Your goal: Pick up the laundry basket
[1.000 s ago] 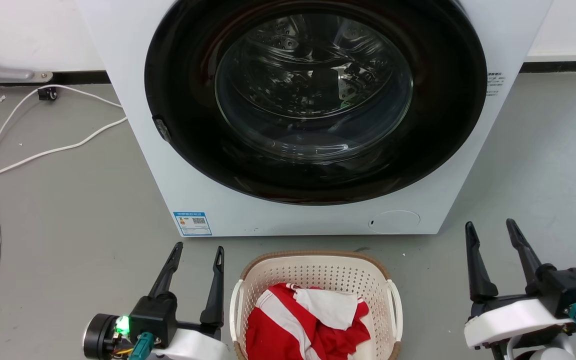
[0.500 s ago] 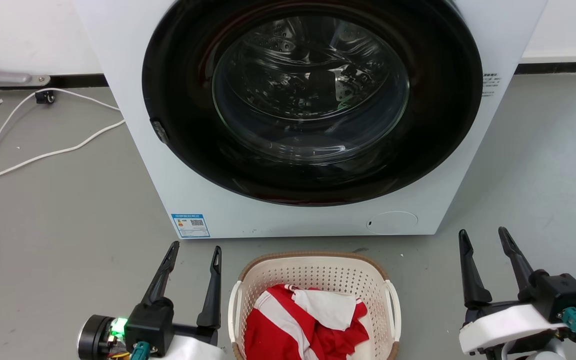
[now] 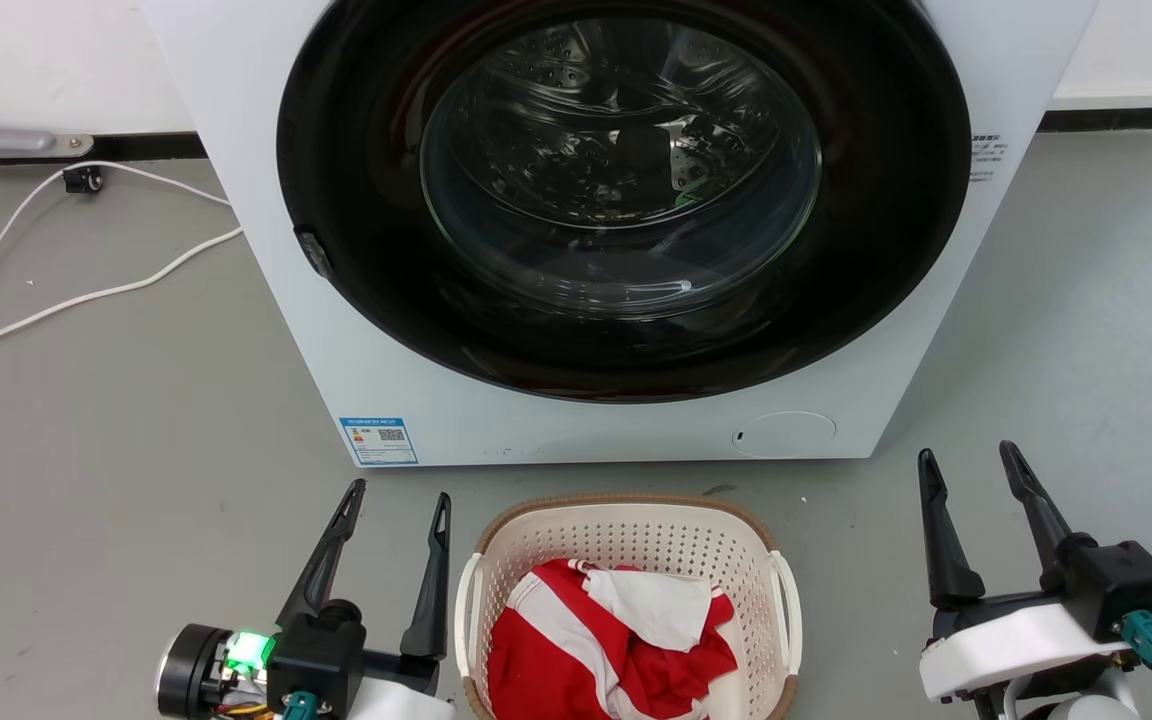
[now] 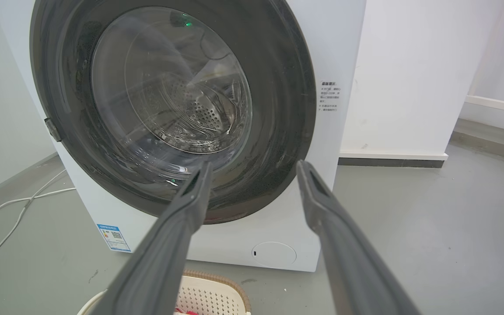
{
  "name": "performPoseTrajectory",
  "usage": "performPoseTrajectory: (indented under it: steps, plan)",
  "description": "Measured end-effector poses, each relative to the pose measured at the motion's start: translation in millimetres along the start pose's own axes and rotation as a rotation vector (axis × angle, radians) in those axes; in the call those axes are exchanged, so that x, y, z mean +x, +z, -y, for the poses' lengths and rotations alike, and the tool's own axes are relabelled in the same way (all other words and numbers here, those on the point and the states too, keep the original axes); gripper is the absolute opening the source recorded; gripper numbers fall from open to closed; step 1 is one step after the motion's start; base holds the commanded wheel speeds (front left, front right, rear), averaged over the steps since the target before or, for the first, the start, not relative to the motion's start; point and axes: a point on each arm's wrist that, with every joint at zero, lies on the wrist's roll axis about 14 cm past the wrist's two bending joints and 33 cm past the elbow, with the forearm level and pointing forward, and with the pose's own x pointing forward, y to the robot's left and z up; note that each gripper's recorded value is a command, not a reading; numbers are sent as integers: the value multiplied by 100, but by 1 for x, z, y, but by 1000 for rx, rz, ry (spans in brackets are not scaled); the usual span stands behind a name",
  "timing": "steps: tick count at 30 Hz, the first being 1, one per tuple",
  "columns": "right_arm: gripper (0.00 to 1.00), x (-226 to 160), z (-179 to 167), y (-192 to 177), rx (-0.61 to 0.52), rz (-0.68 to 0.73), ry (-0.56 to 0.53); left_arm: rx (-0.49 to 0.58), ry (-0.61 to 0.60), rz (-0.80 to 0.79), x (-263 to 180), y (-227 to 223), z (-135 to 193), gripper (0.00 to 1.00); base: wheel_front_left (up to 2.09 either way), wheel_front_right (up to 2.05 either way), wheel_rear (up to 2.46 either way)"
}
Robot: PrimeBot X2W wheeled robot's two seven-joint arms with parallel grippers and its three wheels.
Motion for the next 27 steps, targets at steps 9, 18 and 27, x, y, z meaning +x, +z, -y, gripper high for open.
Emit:
performPoseTrajectory:
  steps: [9, 18, 27]
  plan:
    - [100, 1, 1, -1, -1, -2, -2, -2, 9, -4, 2, -2, -2, 100, 0, 0, 0]
    - [100, 11, -1, -22, -7, -63, 10, -37, 23, -61, 13, -24, -7, 100, 0, 0, 0]
    - [100, 56, -2, -67, -20, -174, 34, -64, 4, -196, 52, -86, -19, 100, 0, 0, 0]
